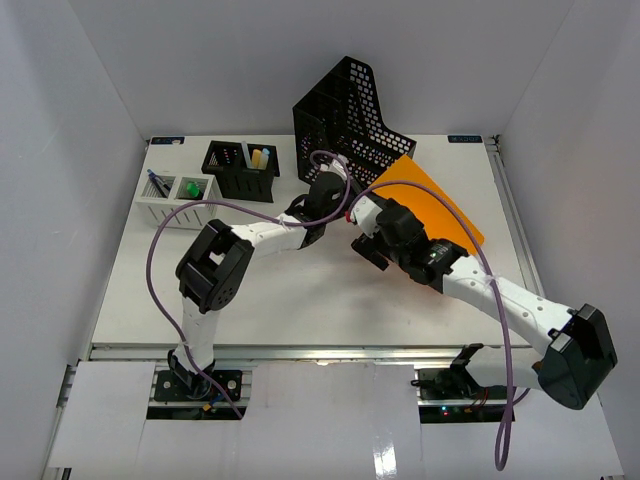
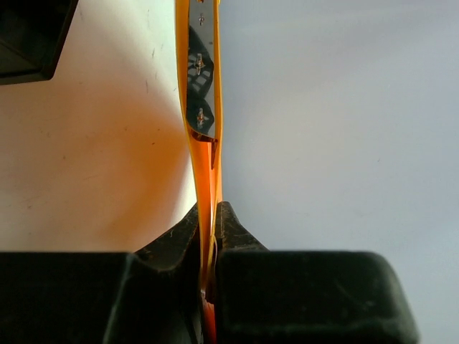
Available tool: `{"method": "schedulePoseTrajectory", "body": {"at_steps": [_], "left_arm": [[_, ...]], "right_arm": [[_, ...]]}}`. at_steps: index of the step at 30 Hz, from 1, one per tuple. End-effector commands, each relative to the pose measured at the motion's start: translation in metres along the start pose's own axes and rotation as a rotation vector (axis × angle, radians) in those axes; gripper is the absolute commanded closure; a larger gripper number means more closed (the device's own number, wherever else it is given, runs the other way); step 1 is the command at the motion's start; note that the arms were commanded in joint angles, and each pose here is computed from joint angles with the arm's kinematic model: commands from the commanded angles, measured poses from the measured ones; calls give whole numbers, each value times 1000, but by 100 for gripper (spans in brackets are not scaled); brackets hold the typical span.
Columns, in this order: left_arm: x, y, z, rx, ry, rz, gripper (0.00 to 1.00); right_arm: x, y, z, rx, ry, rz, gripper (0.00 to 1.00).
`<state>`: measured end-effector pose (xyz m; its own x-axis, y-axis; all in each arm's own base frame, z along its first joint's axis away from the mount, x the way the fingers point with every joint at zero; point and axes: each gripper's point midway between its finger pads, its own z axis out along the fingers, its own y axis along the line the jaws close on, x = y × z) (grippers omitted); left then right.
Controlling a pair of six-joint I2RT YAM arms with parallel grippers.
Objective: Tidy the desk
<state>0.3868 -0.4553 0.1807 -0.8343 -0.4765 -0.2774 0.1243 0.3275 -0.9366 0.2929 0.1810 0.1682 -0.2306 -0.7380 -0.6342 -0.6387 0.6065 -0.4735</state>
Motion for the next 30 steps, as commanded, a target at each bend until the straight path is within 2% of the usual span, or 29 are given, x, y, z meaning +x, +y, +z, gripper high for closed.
{"method": "schedulePoseTrajectory", "body": {"at_steps": [1,5,9,13,16,26,29,30], "left_arm": [[-21,-71,-16,99,-55,-7,100],[-23,-75,-20,97,-61,-9,100],[-23,-77,-21,99,-63,-9,100],[-24,-83,-24,111,-61,-10,100],[-24,-85,-28,114,-65,-9,100],[-26,-98,-36,144,-70,-7,100],[-26,-101,-38,150,-71,-8,100],[-26,-100,-38,150,-70,-8,100]], "right_arm": [[-12,-47,-1,344,-5,-58,7],[-8,-60,-1,437,25,-132,3],[-3,-60,2,439,49,-153,17],[7,-52,9,406,75,-158,43],[11,-49,12,398,86,-155,54],[22,-46,18,385,123,-163,55],[22,-49,18,393,126,-162,58],[22,-49,18,394,128,-161,62]]}}
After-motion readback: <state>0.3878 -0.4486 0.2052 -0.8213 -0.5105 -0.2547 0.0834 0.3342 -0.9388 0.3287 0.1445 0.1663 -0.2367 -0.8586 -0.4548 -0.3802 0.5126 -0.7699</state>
